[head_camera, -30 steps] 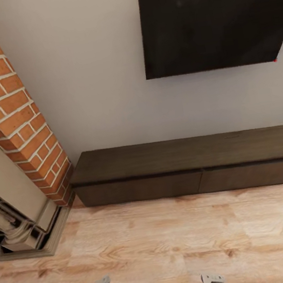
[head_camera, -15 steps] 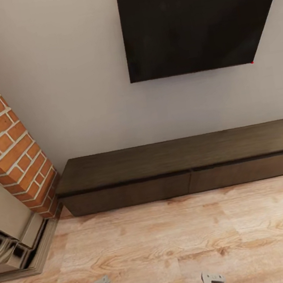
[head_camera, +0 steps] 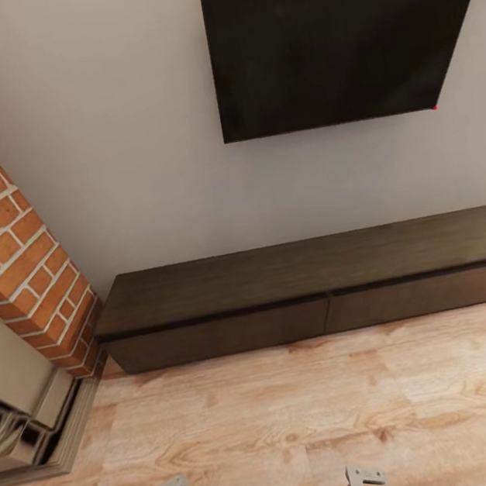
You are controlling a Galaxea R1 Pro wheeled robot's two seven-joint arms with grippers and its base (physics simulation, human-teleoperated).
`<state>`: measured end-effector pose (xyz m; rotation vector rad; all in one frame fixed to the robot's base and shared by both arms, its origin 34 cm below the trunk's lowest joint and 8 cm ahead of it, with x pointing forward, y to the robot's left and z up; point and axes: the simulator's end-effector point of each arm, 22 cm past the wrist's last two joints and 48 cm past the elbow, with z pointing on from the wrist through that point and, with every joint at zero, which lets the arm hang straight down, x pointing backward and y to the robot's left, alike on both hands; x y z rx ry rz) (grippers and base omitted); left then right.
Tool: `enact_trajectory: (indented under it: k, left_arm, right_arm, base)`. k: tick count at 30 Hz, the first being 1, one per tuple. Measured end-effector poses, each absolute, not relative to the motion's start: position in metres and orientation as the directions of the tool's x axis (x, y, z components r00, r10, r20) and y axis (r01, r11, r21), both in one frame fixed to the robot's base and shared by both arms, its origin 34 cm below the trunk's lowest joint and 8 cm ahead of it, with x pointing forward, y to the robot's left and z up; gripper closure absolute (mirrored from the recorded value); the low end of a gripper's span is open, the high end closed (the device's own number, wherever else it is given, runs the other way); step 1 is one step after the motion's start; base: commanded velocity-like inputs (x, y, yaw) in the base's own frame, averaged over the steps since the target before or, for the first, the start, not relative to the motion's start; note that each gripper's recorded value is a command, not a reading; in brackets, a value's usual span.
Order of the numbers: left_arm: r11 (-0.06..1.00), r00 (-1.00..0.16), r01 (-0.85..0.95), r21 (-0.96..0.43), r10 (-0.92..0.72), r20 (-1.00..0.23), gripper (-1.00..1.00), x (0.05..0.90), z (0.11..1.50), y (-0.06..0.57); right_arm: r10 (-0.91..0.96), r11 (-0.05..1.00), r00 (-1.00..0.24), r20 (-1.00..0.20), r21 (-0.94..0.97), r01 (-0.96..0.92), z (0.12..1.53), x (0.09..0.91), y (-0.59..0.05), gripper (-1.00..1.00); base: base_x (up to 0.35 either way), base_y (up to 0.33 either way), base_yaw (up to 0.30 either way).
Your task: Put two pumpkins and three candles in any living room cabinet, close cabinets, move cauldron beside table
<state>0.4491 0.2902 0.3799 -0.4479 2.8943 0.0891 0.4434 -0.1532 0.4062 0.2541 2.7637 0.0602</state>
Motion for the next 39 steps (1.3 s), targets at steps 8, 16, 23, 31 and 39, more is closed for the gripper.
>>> enact_trajectory:
  k: [8,16,23,31,39]
  left_arm:
    - [0.950,-0.954,-0.293,-0.108,-0.297,-0.026,-1.00,0.437,0.386,0.273]
    - [0.868,-0.929,-0.367,-0.335,-0.358,0.091,-1.00,0.486,0.436,0.261]
    - [0.800,-0.905,-0.423,-0.424,-0.400,0.149,-1.00,0.491,0.446,0.276]
    - [0.705,-0.896,-0.419,-0.572,-0.421,0.138,-1.00,0.508,0.459,0.283]
    - [0.654,-0.893,-0.405,-0.639,-0.435,0.121,-1.00,0.517,0.461,0.294]
  right_arm:
    - [0.245,0.970,-0.905,-0.347,0.086,0.229,0.405,0.444,-0.164,-1.00]
    - [0.499,0.859,-0.804,-0.323,0.304,0.411,0.397,0.459,-0.204,-1.00]
    - [0.702,0.692,-0.650,-0.292,0.498,0.523,0.400,0.482,-0.220,-1.00]
    - [0.818,0.551,-0.508,-0.272,0.623,0.555,0.411,0.539,-0.215,-1.00]
    - [0.885,0.431,-0.406,-0.226,0.727,0.535,0.426,0.588,-0.184,-1.00]
  base:
    - [0.017,0.000,0.000]
    - [0.001,0.000,0.000]
    - [0.000,0.000,0.000]
    - [0.000,0.000,0.000]
    - [0.000,0.000,0.000]
